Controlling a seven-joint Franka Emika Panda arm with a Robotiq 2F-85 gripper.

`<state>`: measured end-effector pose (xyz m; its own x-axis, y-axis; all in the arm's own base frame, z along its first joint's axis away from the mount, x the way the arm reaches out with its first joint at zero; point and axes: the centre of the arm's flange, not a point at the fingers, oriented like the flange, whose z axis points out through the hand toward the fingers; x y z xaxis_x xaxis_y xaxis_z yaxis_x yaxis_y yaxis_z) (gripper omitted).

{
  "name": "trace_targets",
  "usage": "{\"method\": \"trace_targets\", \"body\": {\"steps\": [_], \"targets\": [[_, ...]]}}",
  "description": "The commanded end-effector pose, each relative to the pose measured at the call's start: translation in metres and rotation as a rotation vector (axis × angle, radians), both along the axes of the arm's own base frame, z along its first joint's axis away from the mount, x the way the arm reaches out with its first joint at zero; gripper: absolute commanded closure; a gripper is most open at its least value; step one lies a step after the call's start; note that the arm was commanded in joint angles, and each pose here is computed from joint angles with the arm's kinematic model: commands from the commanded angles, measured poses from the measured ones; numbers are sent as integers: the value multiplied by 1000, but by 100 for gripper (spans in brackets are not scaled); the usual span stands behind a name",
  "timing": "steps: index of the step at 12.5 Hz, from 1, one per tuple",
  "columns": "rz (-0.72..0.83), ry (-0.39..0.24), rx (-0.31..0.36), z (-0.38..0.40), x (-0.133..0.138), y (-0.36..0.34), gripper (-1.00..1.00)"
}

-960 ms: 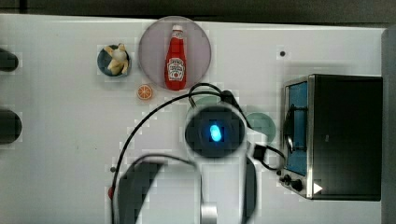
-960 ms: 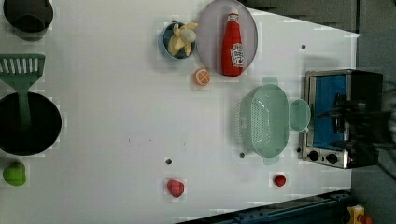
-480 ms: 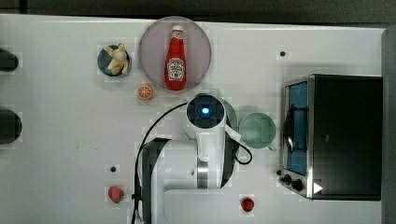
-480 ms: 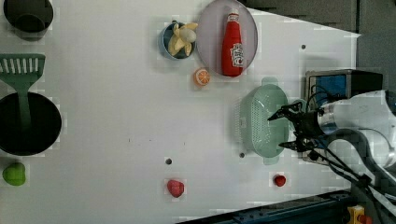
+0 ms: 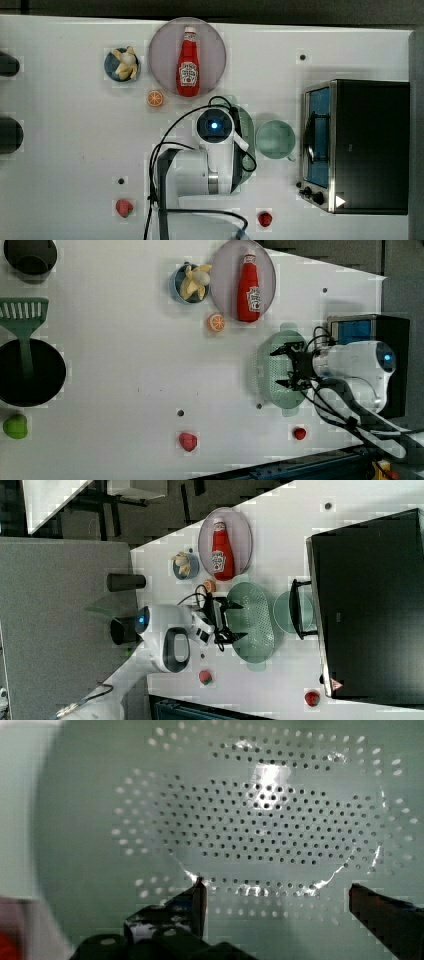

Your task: Drag strainer right to left.

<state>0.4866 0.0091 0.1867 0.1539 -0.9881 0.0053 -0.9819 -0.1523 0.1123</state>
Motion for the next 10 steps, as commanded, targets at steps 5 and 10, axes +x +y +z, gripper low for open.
{"method": "trace_targets", "body": {"steps": [5,10], "targets": [[-88,-20,14,-47,-6,9,-100],[-52,-17,22,-48,-7,36,-100]]}}
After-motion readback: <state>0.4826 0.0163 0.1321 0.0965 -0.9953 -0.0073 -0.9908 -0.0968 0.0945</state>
